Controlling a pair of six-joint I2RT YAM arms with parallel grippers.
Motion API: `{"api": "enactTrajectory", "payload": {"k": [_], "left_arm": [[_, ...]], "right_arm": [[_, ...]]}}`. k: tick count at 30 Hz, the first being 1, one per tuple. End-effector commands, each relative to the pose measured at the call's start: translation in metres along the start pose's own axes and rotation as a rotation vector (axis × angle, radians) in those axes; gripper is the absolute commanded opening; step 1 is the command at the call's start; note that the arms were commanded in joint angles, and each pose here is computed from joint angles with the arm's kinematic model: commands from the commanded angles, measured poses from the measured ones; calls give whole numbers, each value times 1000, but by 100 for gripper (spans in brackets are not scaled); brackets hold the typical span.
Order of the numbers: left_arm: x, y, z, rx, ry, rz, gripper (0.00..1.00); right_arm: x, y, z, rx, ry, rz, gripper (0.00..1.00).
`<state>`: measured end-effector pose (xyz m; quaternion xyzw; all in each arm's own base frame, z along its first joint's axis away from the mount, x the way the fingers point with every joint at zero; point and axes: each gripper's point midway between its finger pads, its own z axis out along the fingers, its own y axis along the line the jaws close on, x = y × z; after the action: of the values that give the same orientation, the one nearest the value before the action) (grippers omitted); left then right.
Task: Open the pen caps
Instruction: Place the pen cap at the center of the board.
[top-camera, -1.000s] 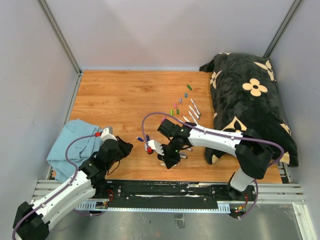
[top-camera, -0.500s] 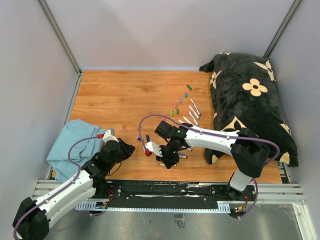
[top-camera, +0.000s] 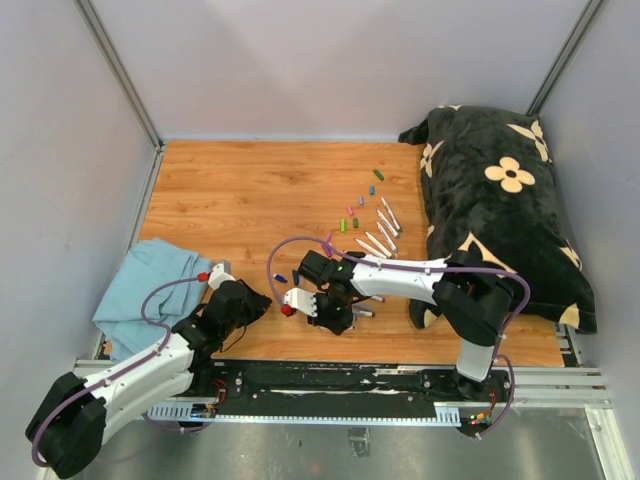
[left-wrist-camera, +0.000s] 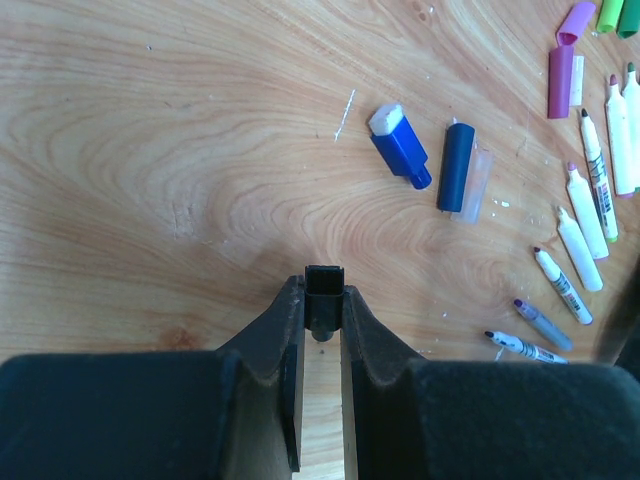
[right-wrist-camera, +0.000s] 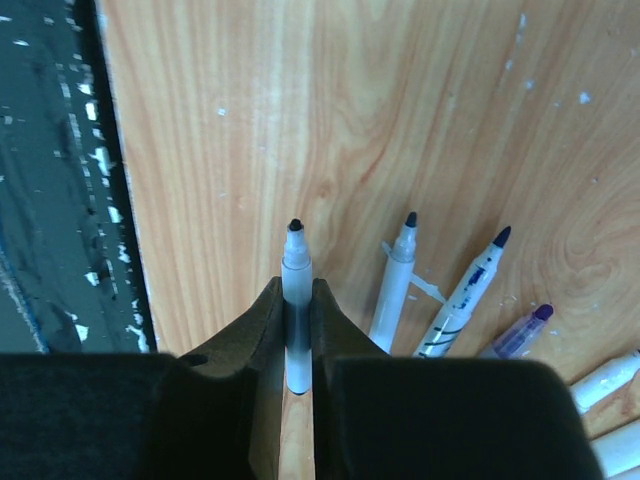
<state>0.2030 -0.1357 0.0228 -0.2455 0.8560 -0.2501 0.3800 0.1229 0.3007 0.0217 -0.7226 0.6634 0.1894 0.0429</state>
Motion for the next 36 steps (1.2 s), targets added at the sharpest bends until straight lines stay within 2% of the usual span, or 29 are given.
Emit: {"api": "enactTrajectory", "payload": {"k": [1, 5, 18, 23, 36], "left_arm": [[-8, -3, 2, 2, -40, -41, 0], [-8, -1, 3, -7, -42, -37, 1], [-8, 2, 3, -14, -41, -35, 14], [-7, 1, 2, -15, -39, -32, 23], [-12, -6, -1, 2, -44, -21, 35]], "right_arm": [[2, -11, 1, 76, 55, 25, 11], [4, -13, 4, 83, 74, 24, 15], [11, -16, 10, 102, 119, 27, 22], [10, -17, 10, 105, 117, 27, 24], [7, -17, 5, 114, 105, 25, 30]]}}
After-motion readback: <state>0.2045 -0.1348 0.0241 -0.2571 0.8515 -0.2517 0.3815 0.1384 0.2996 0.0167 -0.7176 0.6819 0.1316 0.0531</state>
